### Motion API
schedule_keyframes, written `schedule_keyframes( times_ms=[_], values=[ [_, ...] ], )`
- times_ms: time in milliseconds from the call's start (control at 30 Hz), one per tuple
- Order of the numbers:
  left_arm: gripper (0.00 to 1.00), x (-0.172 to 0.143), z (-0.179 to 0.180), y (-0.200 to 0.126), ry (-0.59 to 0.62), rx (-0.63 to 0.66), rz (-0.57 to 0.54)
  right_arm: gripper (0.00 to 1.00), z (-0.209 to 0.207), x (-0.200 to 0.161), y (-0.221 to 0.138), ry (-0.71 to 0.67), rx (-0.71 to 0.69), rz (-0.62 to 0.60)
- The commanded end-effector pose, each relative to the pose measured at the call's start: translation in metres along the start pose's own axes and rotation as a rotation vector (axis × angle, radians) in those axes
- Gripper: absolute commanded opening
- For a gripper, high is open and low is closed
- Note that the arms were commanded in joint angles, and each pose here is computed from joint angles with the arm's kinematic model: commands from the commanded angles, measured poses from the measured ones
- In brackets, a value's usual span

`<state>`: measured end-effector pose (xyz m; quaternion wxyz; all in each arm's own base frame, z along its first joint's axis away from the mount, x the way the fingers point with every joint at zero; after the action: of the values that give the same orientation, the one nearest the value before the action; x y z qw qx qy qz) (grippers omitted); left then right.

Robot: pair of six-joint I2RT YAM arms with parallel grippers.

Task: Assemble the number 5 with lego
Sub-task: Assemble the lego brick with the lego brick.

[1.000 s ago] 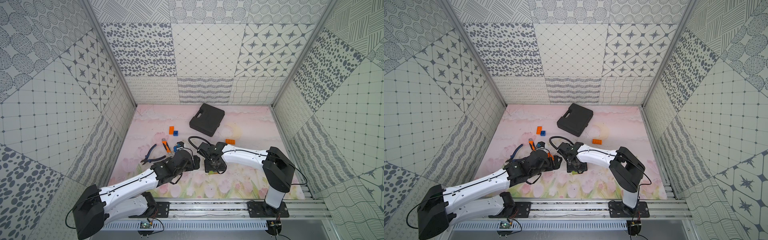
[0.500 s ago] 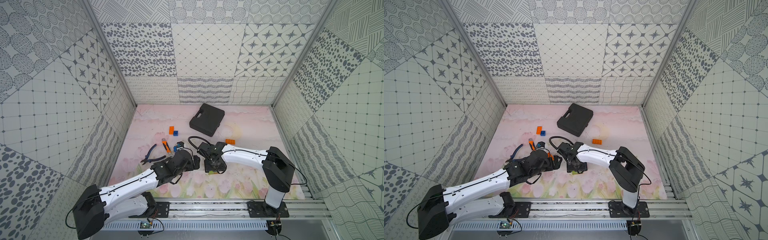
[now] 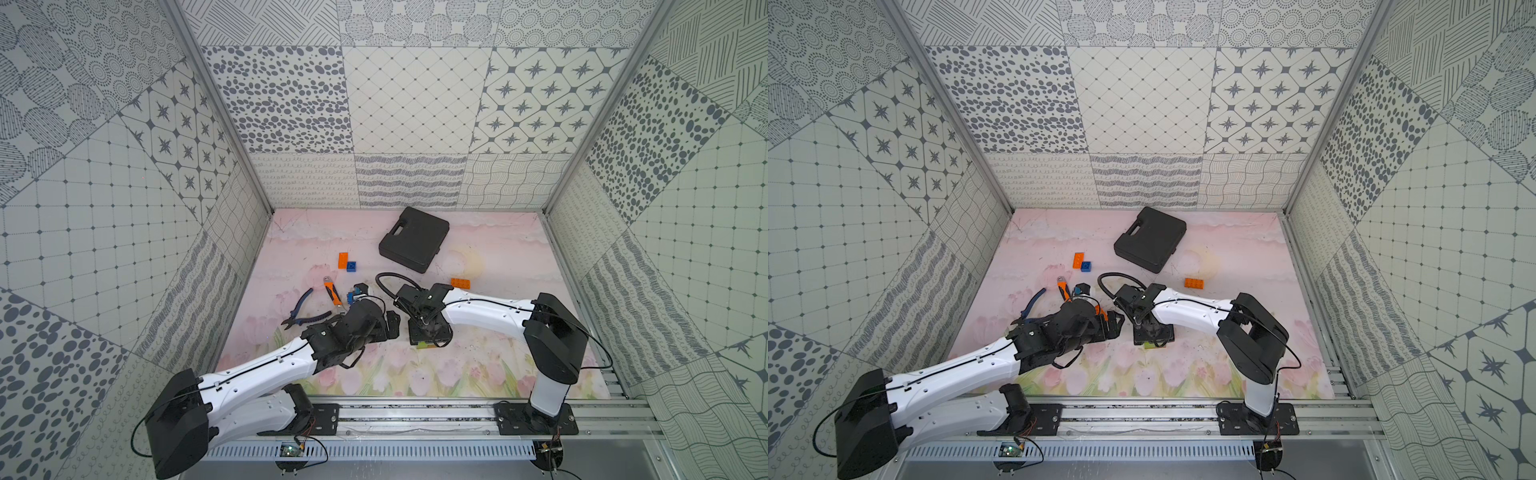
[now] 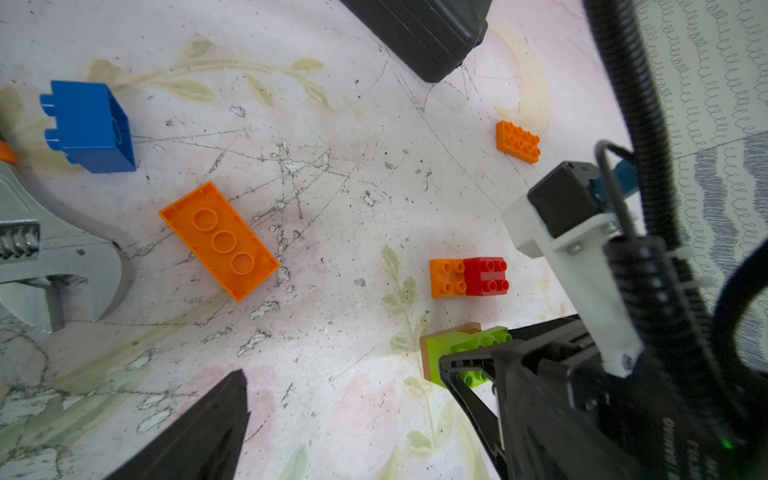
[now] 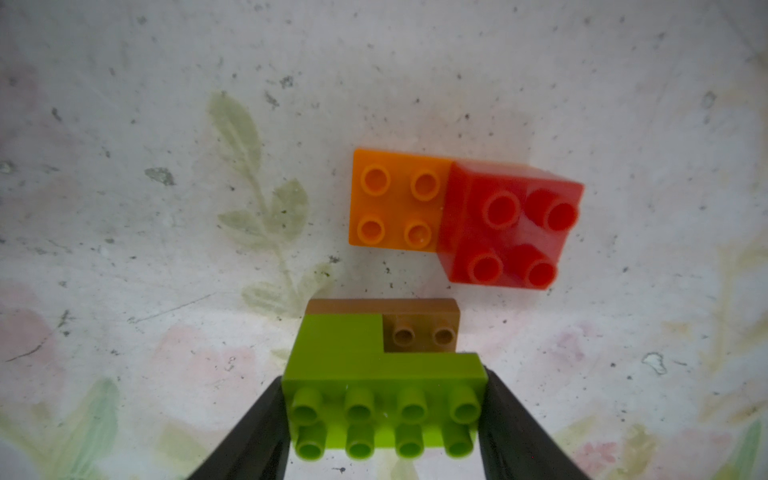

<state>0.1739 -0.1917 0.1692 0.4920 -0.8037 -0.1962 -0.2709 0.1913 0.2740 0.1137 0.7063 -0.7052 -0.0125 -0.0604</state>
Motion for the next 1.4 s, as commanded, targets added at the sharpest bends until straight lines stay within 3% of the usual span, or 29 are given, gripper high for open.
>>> schedule_keyframes(
  times_ms=[0,300,567,1100,1367],
  values=[
    [1.0,0.003,0.004,-0.002,-0.006,0.03,-0.016,0.67,-0.001,-0.009,0.036,-0.026,-0.057,0.052],
    [1.0,0.003,0.005,-0.003,-0.005,0.032,-0.021,0.77,0.009,-0.003,-0.002,-0.018,0.091,-0.005],
    [1.0,0.004,0.004,-0.004,0.001,0.026,-0.02,0.83,0.002,-0.001,-0.027,-0.002,0.137,-0.06],
    [1.0,0.006,0.001,-0.003,0.01,0.022,-0.015,0.71,-0.021,0.003,-0.025,0.019,0.035,-0.081],
    [1.0,0.006,0.0,0.0,0.009,0.017,-0.006,0.71,-0.018,0.001,-0.012,0.017,0.033,-0.059]
  ],
)
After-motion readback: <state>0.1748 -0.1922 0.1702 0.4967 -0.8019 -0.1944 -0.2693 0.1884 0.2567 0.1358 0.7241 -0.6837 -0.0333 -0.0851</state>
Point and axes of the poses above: each gripper's point midway between its finger pads, its own y axis out along the fingers, its own z axis along the line the jaws close on, x = y × z, the point moved 7 cm from there along -y, back along the fingers, and after that the axes turned 10 degrees about y, right-handed, at the moved point
